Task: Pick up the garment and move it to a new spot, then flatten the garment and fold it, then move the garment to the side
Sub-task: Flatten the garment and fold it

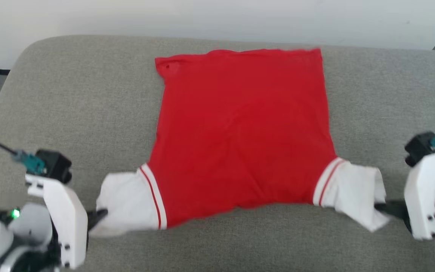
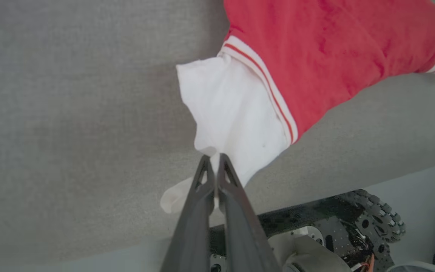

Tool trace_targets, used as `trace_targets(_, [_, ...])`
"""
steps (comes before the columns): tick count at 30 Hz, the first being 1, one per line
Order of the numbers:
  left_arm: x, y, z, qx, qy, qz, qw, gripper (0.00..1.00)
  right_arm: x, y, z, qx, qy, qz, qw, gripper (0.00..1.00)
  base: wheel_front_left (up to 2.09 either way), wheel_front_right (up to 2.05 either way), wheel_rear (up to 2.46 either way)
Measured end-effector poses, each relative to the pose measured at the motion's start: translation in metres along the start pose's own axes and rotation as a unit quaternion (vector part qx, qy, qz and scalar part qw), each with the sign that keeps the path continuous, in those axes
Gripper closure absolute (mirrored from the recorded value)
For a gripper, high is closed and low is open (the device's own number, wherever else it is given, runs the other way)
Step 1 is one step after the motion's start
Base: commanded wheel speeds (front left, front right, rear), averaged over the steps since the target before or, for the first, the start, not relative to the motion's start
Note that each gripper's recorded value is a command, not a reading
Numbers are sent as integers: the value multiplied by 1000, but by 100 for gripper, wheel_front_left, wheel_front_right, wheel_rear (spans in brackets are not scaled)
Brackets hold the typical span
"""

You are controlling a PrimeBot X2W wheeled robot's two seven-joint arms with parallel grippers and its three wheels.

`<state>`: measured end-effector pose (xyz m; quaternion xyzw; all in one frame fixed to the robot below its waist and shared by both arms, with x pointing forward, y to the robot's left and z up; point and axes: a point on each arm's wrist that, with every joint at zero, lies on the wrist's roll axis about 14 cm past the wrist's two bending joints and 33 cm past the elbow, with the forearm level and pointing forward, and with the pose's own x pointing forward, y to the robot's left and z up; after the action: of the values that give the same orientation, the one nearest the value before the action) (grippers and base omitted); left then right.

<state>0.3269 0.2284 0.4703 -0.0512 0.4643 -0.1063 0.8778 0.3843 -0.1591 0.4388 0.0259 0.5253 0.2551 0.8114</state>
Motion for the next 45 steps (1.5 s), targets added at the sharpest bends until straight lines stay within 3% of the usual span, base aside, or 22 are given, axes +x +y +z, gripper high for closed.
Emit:
trace_targets(10, [-6, -11, -44, -33, 54, 6, 998, 100, -10, 14, -38, 20, 29, -8, 999, 100, 0, 0, 0])
trace_targets(24, [45, -4, -54, -55, 43, -12, 997, 100, 47, 8, -60, 35, 22, -37, 998, 100, 0, 0, 0])
trace_targets(25, [48, -5, -54, -55, 42, -14, 998, 100, 49, 7, -61, 34, 21, -38, 998, 96, 0, 0, 0])
trace_targets(27, [52, -4, -54, -56, 37, -15, 998, 100, 51, 6, -61, 32, 19, -39, 999, 75, 0, 0, 0])
trace_targets(28, [53, -4, -52, -55, 34, -17, 998, 100, 51, 5, -60, 28, 19, -41, 999, 59, 0, 0, 0])
trace_targets(29, [54, -4, -49, -52, 27, -17, 998, 100, 51, 5, -59, 22, 18, -42, 999, 23, 0, 0, 0])
trace_targets(30, [56, -4, -46, -51, 18, -18, 998, 100, 49, 5, -56, 19, 14, -42, 999, 0, 0, 0, 0])
trace_targets(38, [58, -7, -31, -47, -32, -25, 998, 100, 16, 7, 6, -2, -94, -59, 994, 0, 0, 0, 0])
trace_targets(44, [61, -12, -26, -50, -50, -34, 997, 100, -5, 5, 63, -10, -190, -85, 978, 0, 0, 0, 0])
trace_targets(45, [63, -14, -26, -49, -52, -37, 997, 100, -12, 3, 92, -11, -234, -93, 968, 0, 0, 0, 0])
